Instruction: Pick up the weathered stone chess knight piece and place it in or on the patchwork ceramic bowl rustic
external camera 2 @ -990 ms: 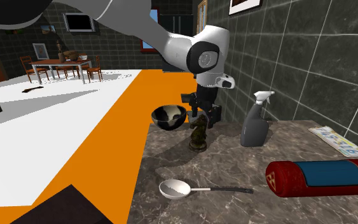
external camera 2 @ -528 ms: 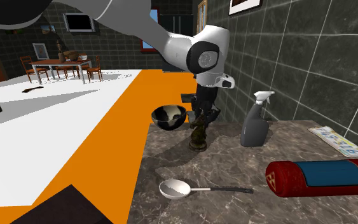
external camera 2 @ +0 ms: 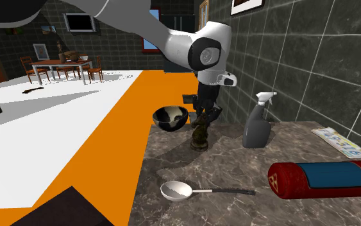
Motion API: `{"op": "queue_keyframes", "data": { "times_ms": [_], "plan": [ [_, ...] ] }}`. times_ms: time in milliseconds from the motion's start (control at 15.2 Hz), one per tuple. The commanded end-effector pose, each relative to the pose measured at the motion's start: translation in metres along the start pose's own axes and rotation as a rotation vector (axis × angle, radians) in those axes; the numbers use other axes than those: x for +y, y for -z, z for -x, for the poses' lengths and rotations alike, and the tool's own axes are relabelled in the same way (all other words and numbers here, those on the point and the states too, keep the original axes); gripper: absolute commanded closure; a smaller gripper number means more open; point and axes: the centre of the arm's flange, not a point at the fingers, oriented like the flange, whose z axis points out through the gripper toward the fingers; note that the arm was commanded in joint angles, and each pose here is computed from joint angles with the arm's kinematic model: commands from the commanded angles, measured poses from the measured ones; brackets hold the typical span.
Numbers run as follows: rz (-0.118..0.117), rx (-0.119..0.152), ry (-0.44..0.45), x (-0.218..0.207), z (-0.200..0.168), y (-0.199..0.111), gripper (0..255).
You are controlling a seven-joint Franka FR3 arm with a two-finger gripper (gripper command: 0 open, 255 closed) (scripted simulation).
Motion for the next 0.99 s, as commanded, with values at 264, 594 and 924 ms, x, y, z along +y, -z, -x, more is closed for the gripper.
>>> {"op": "queue_keyframes", "data": {
  "times_ms": [264, 594, 924],
  "plan": [
    [0.0, 0.0, 0.0, -0.003, -0.001, 0.032, 255],
    [0.0, 0.0, 0.0, -0.006, -0.001, 0.058, 255],
    [0.0, 0.0, 0.0, -0.009, -0.001, 0.084, 255]
  ]
}}
